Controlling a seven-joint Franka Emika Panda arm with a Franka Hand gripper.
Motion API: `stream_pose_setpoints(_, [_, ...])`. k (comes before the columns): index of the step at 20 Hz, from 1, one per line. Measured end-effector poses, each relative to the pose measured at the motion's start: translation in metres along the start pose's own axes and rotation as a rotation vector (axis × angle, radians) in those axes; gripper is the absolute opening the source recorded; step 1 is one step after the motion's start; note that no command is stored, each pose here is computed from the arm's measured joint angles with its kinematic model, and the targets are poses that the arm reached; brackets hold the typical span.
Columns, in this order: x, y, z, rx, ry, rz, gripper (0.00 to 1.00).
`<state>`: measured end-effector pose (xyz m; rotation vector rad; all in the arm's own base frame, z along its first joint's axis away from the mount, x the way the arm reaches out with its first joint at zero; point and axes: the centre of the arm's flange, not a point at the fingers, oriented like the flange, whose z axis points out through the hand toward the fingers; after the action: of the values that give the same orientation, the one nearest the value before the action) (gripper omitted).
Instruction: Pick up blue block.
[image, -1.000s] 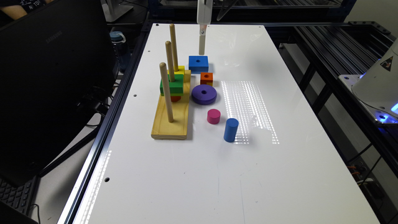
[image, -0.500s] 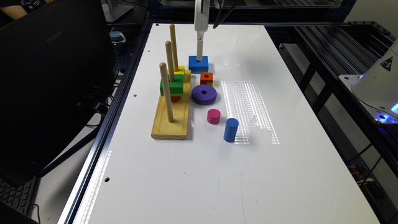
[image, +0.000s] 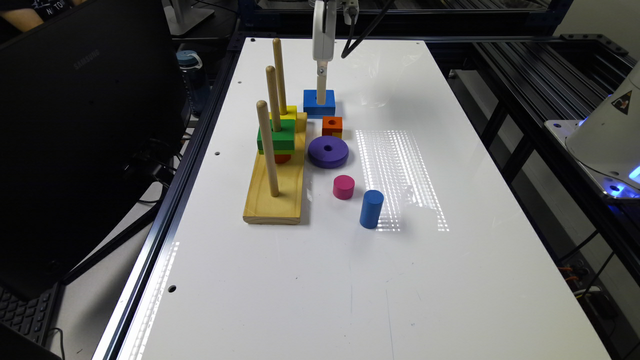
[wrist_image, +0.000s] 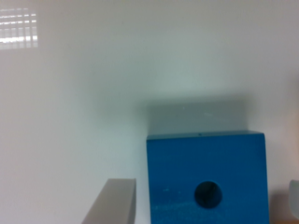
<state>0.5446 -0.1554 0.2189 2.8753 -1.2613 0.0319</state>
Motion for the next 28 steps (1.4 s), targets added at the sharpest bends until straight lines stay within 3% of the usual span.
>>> stream_pose_setpoints(11, [0.001,-0.007,-0.002,0.0072,0.0055,-0.006,1.0])
stream_pose_setpoints(15, [0.0024,-0.008,0.006,0.0037,-0.0019,-0.0061,1.0])
stream_pose_setpoints(23, [0.0054,-0.01,0.01,0.0033,-0.0035,-0.006,1.0])
stream_pose_setpoints(25, [0.0045,-0.009,0.019,0.0012,-0.0084,-0.0059,1.0])
stream_pose_setpoints(28, [0.0046,-0.009,0.031,0.003,-0.0078,-0.0056,1.0])
